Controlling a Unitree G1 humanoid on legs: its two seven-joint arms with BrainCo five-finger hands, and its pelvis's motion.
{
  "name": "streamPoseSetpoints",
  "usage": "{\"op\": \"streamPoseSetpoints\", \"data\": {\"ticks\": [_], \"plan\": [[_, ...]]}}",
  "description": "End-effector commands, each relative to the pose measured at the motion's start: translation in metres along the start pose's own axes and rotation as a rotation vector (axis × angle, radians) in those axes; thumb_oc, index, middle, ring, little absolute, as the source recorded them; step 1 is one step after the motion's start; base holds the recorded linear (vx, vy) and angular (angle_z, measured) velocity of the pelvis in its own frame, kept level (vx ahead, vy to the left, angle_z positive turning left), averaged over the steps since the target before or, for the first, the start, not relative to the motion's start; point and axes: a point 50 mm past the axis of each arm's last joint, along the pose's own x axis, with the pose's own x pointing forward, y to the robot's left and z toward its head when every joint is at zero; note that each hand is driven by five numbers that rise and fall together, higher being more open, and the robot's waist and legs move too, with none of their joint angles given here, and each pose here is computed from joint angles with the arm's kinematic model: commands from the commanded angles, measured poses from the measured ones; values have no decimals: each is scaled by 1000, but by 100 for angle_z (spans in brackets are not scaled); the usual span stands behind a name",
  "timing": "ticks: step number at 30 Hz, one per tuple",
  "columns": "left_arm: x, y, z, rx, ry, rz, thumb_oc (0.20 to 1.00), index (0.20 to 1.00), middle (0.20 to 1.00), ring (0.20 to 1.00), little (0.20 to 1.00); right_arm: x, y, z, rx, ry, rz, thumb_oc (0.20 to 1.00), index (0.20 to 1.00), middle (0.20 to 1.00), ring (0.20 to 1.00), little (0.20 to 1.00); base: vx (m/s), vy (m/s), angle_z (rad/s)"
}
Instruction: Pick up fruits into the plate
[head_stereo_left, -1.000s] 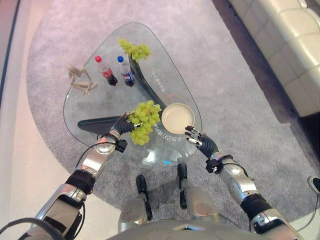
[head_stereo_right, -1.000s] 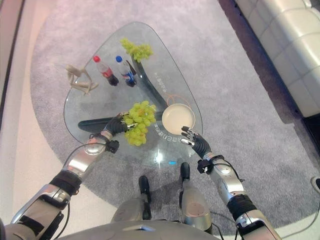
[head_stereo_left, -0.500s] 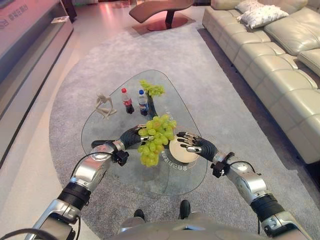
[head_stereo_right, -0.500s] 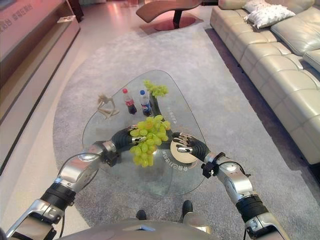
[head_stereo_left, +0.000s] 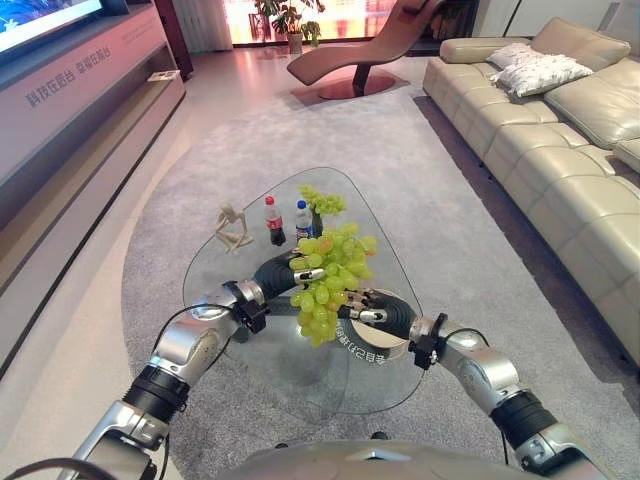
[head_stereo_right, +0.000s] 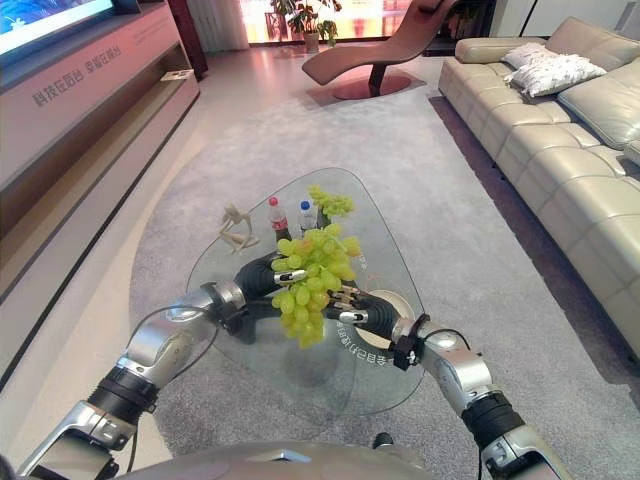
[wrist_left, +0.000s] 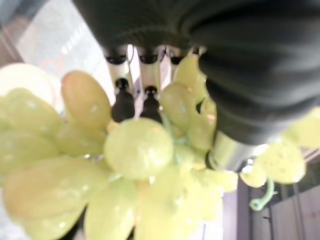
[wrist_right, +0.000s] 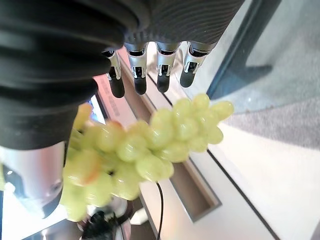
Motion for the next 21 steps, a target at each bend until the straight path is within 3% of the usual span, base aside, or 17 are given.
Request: {"op": "streamPoseSetpoints", "data": {"ticks": [1,21], "plan": [[19,-17,36,10,-149,-120,200,200,200,200,200,23,19,31,-21,-125,151,1000,1000,1000,1000,1000,23,13,4],[25,-32,29,-63,-167,-144,200,200,200,200,200,39,61,37,136,-221,387,1000,1000,1000,1000,1000,5,2,2]]}}
